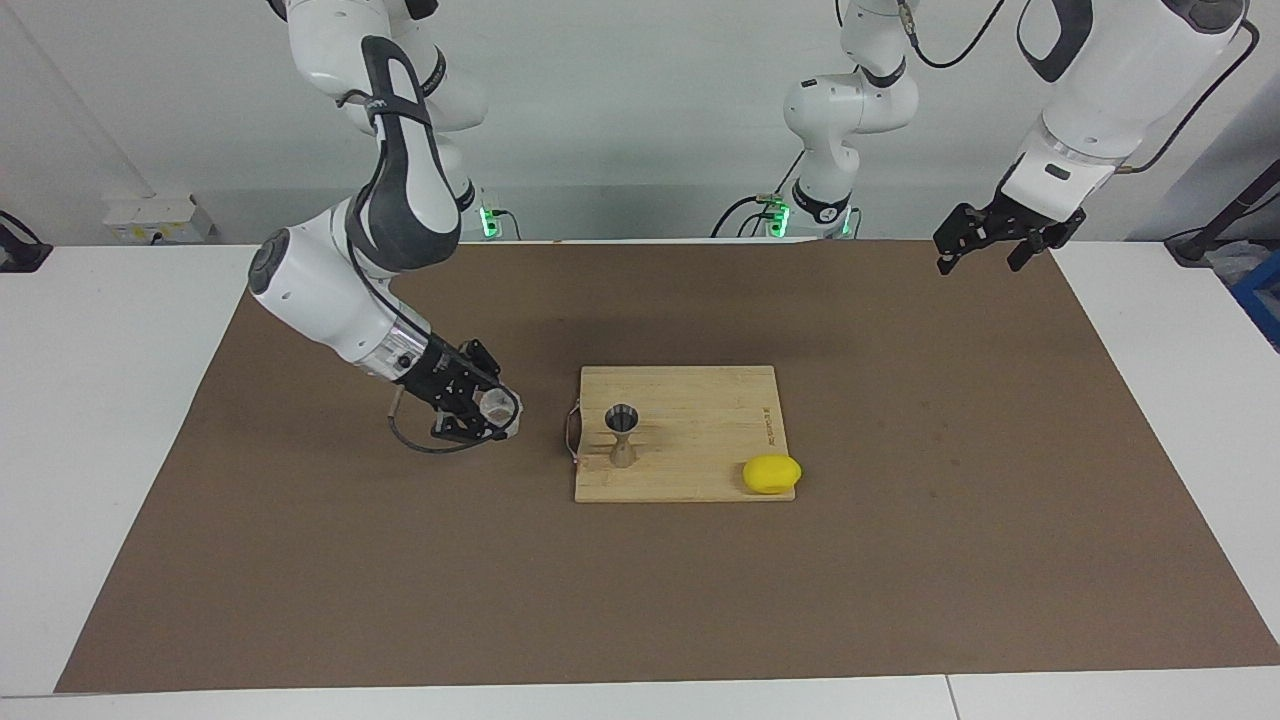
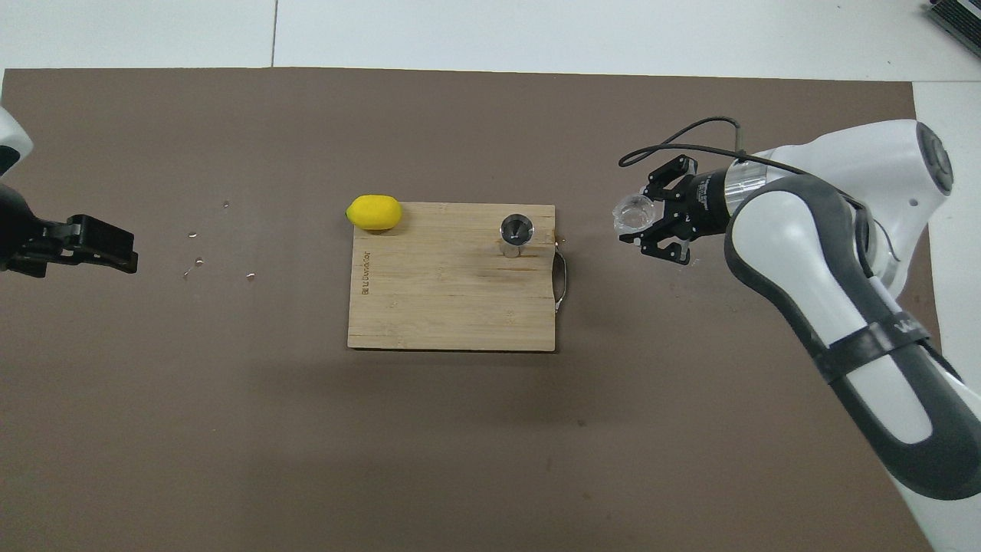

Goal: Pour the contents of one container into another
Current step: 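Lift the glass cup with the right gripper and carry it to the metal cup, then tilt the glass cup over the metal cup with the right gripper to pour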

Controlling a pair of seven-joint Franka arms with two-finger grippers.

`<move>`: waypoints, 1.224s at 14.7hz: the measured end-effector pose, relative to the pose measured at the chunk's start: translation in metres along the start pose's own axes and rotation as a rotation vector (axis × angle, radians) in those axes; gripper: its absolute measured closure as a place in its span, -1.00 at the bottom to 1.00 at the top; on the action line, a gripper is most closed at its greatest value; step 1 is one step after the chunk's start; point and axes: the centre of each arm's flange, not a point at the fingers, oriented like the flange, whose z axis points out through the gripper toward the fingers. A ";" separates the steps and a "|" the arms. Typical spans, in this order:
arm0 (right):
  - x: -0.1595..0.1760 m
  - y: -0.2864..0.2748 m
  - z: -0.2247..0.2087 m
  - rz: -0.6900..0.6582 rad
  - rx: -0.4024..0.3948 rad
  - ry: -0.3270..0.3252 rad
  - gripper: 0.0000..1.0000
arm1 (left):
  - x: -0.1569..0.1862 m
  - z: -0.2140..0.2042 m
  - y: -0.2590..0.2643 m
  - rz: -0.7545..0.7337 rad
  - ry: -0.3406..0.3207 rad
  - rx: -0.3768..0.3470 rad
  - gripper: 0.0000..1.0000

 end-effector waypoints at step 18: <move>-0.133 0.018 0.072 -0.222 -0.009 0.364 -0.01 | 0.006 -0.005 -0.002 0.026 0.053 -0.002 -1.00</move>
